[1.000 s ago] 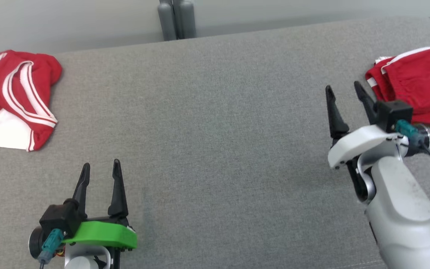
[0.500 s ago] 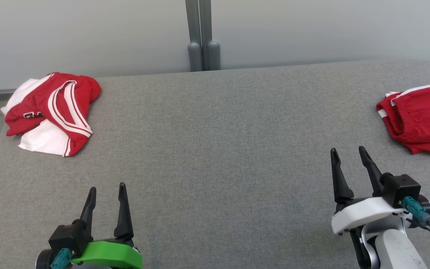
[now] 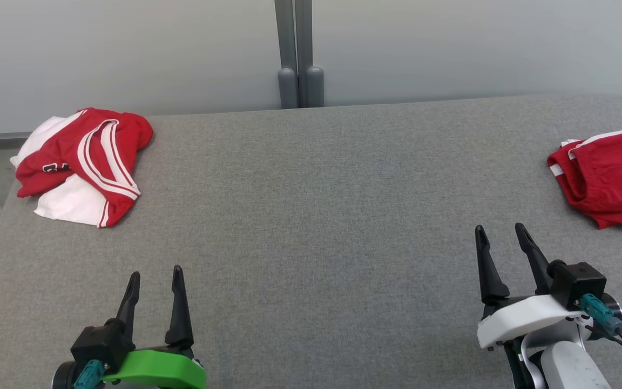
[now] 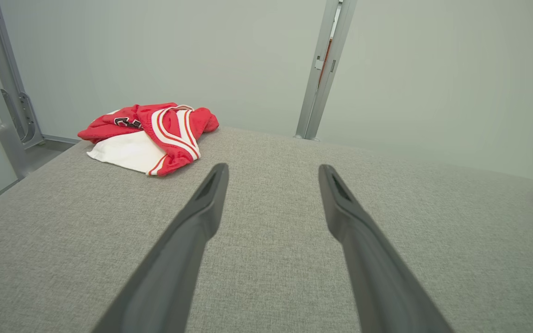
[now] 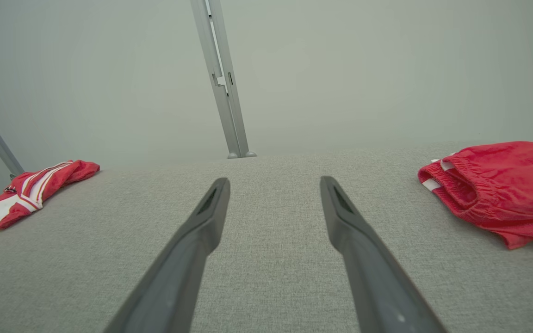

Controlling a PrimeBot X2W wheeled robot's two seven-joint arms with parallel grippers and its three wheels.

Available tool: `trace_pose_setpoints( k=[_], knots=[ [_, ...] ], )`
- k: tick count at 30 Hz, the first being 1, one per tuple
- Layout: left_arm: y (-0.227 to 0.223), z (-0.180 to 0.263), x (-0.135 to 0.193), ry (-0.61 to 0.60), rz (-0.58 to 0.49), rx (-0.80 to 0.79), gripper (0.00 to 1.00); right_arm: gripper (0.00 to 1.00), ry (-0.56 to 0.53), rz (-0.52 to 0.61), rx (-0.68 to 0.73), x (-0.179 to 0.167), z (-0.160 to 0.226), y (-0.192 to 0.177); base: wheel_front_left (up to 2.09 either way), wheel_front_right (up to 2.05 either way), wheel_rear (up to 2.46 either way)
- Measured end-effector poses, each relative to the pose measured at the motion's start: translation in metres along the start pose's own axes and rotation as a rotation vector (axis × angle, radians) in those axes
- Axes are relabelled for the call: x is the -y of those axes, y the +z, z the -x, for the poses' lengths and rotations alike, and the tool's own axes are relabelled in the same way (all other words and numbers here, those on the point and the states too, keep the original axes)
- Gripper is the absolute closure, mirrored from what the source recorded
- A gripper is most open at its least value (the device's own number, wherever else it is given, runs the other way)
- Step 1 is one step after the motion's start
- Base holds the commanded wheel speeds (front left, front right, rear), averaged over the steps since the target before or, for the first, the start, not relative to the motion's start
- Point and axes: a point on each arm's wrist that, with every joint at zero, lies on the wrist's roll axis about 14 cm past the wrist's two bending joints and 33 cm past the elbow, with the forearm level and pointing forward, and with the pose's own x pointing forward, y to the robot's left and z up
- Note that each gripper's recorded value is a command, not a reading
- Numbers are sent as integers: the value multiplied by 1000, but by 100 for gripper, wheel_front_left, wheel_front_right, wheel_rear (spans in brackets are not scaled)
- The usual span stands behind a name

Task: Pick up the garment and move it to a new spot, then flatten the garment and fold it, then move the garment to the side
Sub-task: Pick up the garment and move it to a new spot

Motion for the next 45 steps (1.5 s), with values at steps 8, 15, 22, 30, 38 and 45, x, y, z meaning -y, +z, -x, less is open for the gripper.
trace_pose_setpoints(
  k=[8,15,22,30,38,45],
  knots=[
    [1,0,1,-2,0,2,0,0,1,-1,3,0,0,1,0,0,0],
    [1,4,-2,5,1,2,0,0,10,-3,-4,-4,-2,-2,0,0,0],
    [11,19,-26,85,-3,32,0,0,104,-8,5,-35,-18,-2,0,0,0],
    [29,56,-75,261,-17,91,0,0,279,-31,-23,-98,-38,-14,0,0,0],
    [50,111,-127,483,-27,163,0,0,523,-60,-44,-187,-48,-23,0,0,0],
    [54,135,-142,569,-35,172,0,0,616,-77,-79,-221,-48,-36,0,0,0]
  ],
)
